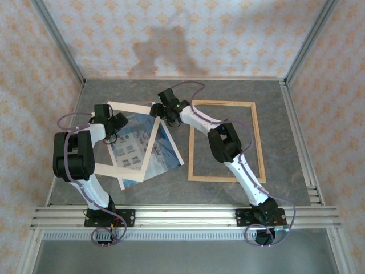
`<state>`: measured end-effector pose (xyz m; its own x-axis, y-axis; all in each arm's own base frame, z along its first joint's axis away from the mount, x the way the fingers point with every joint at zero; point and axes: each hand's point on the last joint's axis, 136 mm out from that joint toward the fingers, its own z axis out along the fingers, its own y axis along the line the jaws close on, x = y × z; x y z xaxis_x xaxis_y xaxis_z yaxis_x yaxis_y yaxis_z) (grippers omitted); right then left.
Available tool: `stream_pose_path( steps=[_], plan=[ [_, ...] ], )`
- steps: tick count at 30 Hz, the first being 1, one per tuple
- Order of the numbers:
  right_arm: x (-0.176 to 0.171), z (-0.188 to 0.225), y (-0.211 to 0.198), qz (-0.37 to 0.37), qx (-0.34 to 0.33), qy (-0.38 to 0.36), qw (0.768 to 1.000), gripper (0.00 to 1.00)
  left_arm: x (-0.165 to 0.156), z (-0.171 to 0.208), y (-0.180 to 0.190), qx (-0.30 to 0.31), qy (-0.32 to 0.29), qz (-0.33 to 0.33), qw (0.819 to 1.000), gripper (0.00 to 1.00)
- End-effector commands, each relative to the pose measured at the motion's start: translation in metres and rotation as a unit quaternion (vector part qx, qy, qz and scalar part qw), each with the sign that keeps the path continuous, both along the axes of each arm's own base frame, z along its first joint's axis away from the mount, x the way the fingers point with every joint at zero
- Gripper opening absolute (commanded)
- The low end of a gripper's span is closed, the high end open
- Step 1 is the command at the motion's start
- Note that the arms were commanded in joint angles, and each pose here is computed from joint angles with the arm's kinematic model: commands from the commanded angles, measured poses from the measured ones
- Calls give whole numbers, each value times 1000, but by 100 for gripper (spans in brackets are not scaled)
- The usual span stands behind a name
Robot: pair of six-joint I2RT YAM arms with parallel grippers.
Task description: Put the photo into the frame
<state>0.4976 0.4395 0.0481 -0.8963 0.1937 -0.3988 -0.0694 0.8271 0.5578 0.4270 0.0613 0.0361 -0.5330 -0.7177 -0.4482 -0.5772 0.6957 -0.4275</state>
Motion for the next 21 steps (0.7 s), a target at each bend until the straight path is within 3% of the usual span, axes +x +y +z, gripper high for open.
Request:
stream_pose_path(
  steps=[1, 10, 21],
  plan=[
    [-11, -19, 5, 2, 12, 43, 999, 66, -15, -25, -15, -44, 28, -2, 999, 88],
    [-6, 36, 19, 20, 110, 21, 993, 62, -21, -35, -18, -53, 31, 3, 998, 87],
    [-16, 60, 14, 41, 149, -5, 988, 45, -23, -34, -17, -49, 30, 2, 998, 87]
  ],
)
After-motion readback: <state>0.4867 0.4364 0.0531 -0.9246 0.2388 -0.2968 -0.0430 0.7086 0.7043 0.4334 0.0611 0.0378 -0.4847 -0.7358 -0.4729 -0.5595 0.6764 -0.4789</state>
